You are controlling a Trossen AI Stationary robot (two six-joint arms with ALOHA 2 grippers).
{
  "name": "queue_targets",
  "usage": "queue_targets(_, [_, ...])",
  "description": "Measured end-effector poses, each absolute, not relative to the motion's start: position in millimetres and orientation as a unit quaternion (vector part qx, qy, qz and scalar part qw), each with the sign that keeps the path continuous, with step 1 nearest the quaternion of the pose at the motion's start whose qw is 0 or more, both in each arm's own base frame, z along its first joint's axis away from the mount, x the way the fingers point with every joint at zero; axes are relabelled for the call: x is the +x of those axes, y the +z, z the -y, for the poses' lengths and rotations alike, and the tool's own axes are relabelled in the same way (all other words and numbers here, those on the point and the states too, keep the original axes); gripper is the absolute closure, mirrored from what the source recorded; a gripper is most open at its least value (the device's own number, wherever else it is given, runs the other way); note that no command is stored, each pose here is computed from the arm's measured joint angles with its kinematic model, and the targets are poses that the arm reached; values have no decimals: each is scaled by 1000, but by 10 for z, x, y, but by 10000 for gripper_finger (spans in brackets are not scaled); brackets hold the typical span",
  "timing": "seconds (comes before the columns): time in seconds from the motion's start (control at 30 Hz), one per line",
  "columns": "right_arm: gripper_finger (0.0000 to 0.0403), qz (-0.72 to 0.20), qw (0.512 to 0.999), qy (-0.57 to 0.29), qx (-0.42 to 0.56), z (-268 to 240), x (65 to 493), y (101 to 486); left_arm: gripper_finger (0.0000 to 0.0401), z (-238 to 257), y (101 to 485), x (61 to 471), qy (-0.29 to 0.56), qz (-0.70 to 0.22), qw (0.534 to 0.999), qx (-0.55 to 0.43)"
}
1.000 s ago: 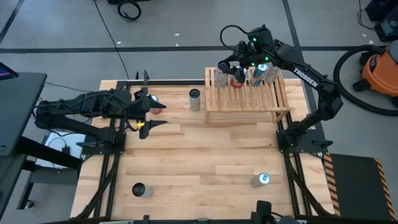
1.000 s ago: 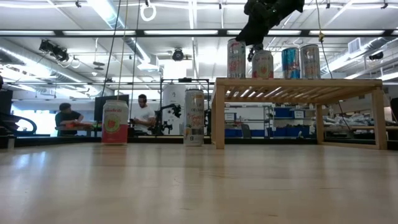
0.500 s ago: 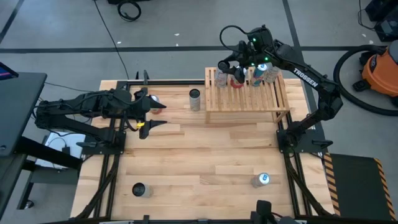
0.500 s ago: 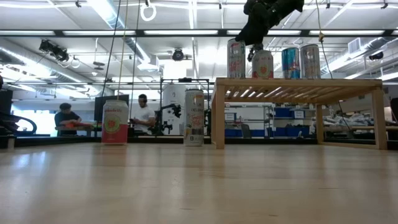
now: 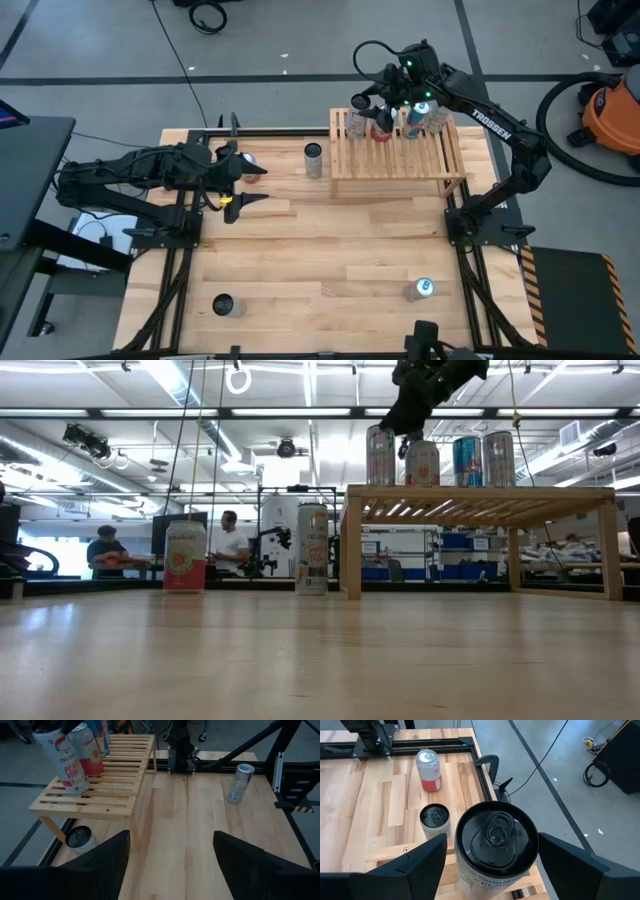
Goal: Place canned beverage on shelf
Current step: Put the top white-pink soda can on the shelf, then put the top white-yellow soda can on the shelf aligned with the other white-yellow soda can
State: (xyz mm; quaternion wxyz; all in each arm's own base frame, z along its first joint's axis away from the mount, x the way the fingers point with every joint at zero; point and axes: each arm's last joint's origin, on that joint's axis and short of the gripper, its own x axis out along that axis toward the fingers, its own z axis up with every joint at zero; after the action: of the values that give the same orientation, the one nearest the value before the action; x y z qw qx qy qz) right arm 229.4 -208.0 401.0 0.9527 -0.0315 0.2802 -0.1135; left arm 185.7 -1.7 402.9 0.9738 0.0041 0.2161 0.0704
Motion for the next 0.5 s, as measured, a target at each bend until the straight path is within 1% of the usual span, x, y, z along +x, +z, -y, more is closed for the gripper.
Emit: queue_targets(0.5, [85,-259,957,-117,-46,2096,2314,4052,115,17,4029,1857,71,-216,974,4])
